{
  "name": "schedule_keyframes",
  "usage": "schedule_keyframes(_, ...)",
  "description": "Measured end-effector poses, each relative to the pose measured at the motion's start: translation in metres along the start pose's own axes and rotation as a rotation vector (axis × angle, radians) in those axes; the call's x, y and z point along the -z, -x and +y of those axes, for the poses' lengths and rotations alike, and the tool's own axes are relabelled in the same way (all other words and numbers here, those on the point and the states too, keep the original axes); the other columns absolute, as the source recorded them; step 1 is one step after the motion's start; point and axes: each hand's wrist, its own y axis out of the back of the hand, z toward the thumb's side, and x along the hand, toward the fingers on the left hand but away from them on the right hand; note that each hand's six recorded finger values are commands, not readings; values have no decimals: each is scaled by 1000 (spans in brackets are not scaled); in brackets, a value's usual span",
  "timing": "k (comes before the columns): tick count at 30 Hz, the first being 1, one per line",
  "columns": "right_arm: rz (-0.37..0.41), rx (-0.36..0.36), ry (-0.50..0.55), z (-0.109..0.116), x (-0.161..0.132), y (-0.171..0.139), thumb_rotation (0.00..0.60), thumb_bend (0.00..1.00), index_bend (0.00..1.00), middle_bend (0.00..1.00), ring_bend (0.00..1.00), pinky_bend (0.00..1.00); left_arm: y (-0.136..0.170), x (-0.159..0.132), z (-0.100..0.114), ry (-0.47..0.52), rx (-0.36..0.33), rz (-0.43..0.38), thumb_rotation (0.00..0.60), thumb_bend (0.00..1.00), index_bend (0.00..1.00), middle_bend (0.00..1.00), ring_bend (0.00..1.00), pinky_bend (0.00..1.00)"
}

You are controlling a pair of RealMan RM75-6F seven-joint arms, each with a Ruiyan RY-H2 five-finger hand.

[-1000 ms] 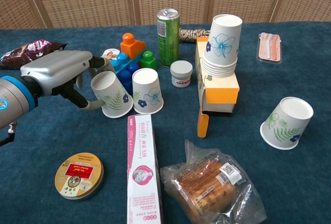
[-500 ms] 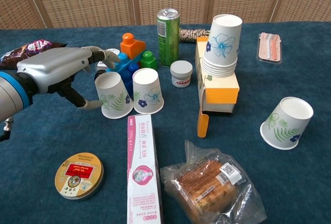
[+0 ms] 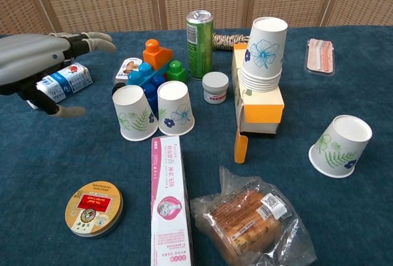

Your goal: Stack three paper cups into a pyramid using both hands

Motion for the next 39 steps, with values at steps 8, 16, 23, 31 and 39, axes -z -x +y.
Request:
schedule_keyframes(8, 1, -7, -11, -3, -1, 0, 600, 47, 0, 0, 0, 0, 34, 42, 30, -40, -14, 56, 600, 310, 40, 0, 0, 0)
schedule_keyframes(16, 6, -17, -25, -8, -4, -1, 600, 48, 0, 0, 0, 0, 78, 77, 55, -15, 1, 130, 600, 310, 38, 0, 0, 10)
schedule_keyframes(23, 8, -32, -34, -14, -5, -2, 600, 50, 0, 0, 0, 0, 117, 94, 69, 70, -6, 182, 600, 311, 60, 0, 0, 42)
schedule_keyframes(31, 14, -46, -59, -20, -7, -3, 600, 56, 0, 0, 0, 0, 165, 102, 80, 135, -85, 225, 600, 310, 58, 0, 0, 24)
schedule_keyframes(39, 41, -72, -78, -31, -14, -5, 600, 62, 9, 0, 0, 0, 198, 116, 73, 127, -10, 338, 600, 310, 56, 0, 0, 0)
